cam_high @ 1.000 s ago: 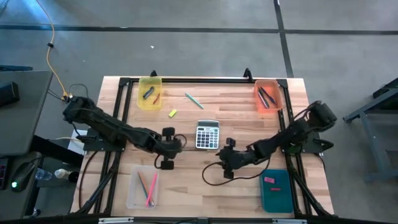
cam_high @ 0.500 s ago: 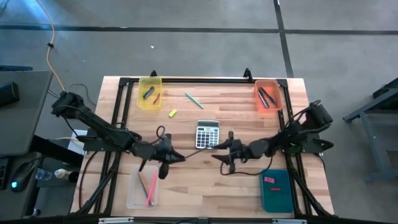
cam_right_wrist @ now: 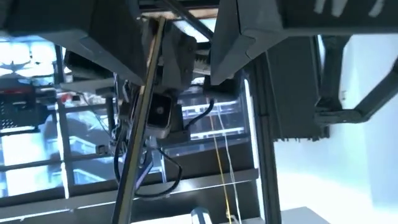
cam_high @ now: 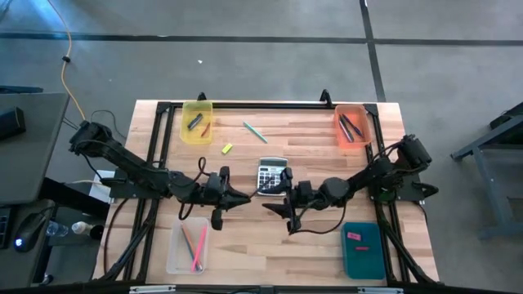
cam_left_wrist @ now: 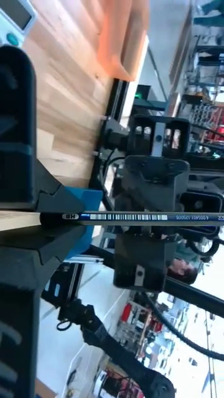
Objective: Sort crayons/erasers/pens/pencils in bins
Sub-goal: Put the black colored pencil into the transparent bin
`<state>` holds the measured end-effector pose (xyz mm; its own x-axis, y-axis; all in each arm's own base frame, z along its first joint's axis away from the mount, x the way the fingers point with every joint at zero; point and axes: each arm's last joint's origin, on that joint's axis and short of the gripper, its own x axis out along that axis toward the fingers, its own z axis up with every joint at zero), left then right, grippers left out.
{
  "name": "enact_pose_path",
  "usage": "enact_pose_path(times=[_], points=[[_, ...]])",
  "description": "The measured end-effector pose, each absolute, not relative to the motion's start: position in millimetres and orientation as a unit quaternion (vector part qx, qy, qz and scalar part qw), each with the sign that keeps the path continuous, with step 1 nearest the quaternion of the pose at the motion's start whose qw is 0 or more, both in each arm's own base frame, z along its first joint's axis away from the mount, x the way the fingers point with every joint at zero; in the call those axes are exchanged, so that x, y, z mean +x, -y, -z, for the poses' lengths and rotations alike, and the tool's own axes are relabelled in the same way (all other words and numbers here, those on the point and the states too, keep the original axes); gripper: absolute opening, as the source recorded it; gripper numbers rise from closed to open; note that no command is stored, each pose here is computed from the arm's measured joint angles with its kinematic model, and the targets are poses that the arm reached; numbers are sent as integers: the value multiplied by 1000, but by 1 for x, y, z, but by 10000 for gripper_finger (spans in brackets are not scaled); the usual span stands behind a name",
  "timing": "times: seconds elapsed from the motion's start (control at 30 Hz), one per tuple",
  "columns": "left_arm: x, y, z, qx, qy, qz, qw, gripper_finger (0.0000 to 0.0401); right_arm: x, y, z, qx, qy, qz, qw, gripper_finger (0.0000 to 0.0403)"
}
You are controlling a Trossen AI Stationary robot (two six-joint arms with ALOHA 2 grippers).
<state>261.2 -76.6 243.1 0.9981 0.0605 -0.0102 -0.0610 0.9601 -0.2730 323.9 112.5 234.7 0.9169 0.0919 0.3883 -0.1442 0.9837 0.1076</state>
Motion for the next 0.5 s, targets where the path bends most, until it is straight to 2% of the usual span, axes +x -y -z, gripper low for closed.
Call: enact_pose_path(times=[0.33, 0.5], points=[[261, 77, -240, -130, -16, -31, 991, 0, 334, -112, -253, 54, 216, -25, 975, 169], [261, 78, -239, -129, -19, -32, 991, 0, 334, -112, -254, 57, 218, -17, 974, 128]])
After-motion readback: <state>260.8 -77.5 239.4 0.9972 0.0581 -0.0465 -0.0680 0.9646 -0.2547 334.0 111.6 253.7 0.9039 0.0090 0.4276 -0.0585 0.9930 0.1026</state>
